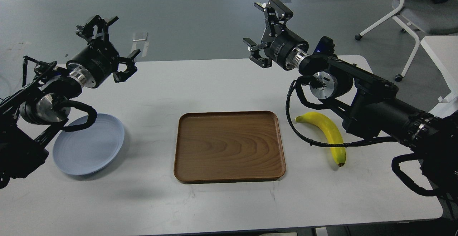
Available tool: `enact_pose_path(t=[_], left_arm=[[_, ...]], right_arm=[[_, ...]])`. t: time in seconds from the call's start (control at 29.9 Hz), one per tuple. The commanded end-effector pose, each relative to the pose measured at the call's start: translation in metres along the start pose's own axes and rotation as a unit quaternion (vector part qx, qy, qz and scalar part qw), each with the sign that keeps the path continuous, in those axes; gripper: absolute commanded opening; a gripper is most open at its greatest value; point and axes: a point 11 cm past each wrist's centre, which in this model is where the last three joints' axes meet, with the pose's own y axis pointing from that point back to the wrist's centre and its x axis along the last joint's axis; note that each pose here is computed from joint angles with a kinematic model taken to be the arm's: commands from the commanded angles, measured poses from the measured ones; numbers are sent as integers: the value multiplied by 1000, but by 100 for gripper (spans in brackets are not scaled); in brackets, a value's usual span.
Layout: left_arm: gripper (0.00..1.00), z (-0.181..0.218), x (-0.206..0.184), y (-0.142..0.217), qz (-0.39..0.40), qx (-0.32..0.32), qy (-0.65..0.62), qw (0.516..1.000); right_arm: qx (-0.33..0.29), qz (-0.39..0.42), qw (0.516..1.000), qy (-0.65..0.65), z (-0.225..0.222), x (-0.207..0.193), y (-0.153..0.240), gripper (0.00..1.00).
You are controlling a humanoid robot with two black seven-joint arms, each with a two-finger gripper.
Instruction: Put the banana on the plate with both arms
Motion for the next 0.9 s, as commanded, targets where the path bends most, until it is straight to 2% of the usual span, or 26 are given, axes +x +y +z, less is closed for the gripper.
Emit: enact_pose_path(t=[0.0, 0.27, 0.67, 0.87], left_arm=[[98, -5, -2, -1, -2, 7, 0, 1000], [98, -12, -7, -4, -6, 9, 6, 1000], [98, -11, -9, -4, -10, 9, 4, 1000], [98, -14, -7, -5, 9, 11, -1, 1000]], right_arm=[[5, 1, 1000, 5, -6, 0, -2, 100], [14, 10, 1000, 10, -11, 4, -2, 100], [37, 38, 998, 25, -42, 36, 13, 100], [43, 34, 998, 32, -52, 35, 11, 100]])
